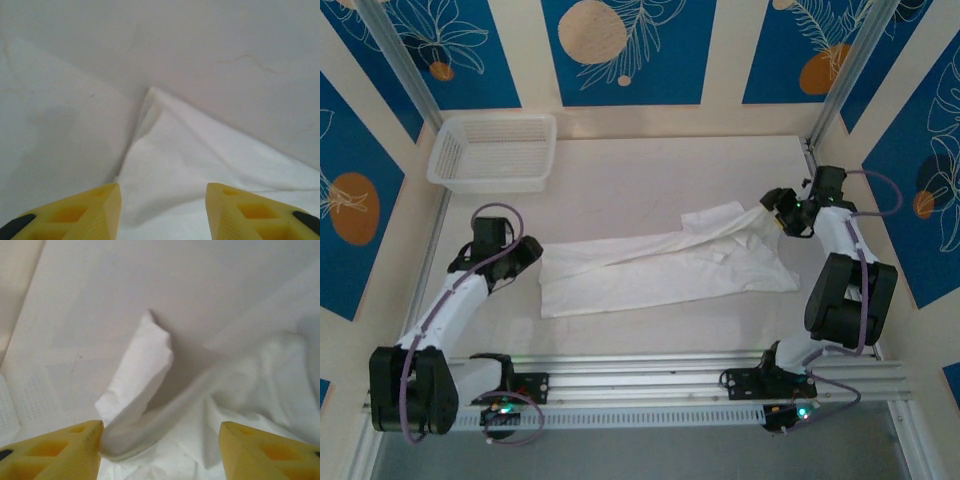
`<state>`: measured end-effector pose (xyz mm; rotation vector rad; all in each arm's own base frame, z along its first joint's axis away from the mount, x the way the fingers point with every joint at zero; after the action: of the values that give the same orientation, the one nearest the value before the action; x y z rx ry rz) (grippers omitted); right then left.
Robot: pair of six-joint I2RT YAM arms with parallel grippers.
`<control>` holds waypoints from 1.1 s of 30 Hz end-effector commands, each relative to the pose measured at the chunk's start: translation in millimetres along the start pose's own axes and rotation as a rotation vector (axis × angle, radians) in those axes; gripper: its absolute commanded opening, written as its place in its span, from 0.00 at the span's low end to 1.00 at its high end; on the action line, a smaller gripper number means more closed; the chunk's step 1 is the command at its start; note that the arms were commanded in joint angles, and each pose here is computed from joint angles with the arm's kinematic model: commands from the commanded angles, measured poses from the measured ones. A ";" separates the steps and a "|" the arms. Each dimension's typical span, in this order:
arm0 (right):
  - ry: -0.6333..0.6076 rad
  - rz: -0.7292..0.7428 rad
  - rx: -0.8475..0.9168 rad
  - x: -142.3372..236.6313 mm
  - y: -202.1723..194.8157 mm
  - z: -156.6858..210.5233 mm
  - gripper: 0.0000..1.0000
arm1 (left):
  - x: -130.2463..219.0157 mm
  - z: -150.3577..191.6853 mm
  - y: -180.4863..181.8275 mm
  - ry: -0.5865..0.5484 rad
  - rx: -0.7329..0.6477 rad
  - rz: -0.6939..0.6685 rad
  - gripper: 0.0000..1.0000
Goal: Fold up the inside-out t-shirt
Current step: Smooth out the T-shirt at the center of the table.
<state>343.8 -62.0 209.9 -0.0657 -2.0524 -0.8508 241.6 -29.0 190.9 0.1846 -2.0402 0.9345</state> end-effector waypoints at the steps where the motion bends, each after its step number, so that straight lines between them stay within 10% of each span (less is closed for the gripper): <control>1: 0.007 0.041 0.109 -20.6 22.3 -9.2 0.69 | 6.7 6.0 -16.9 0.026 -0.093 0.064 0.50; 7: 0.000 0.081 -0.048 -29.9 -4.0 -30.5 0.54 | 4.7 11.2 -27.6 0.043 -0.148 0.045 0.51; 12: -0.049 -0.029 -0.300 -5.1 -68.9 -45.1 0.62 | -3.5 12.5 -31.8 0.072 -0.168 0.057 0.52; 23: 0.083 0.071 0.252 -61.1 40.9 -51.4 0.66 | -11.7 15.6 -57.6 0.070 -0.249 0.096 0.52; 33: 0.304 0.290 0.477 -141.4 54.6 -38.3 0.67 | -11.1 20.1 -52.3 0.080 -0.267 0.058 0.53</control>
<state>482.0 -3.8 149.8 0.0624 -1.9289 -0.3152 260.0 -80.4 197.8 -0.0486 -2.0533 0.7209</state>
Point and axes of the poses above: each hand's point on the last joint's axis, 136 mm out from that joint toward the fingers, its own x axis back along the fingers, its own y axis along the line the jaws close on, z = x × y, the point moved 10 cm from there along x, back along the fingers, and after that the axes turned 8 degrees about x, right-handed, at the moved point
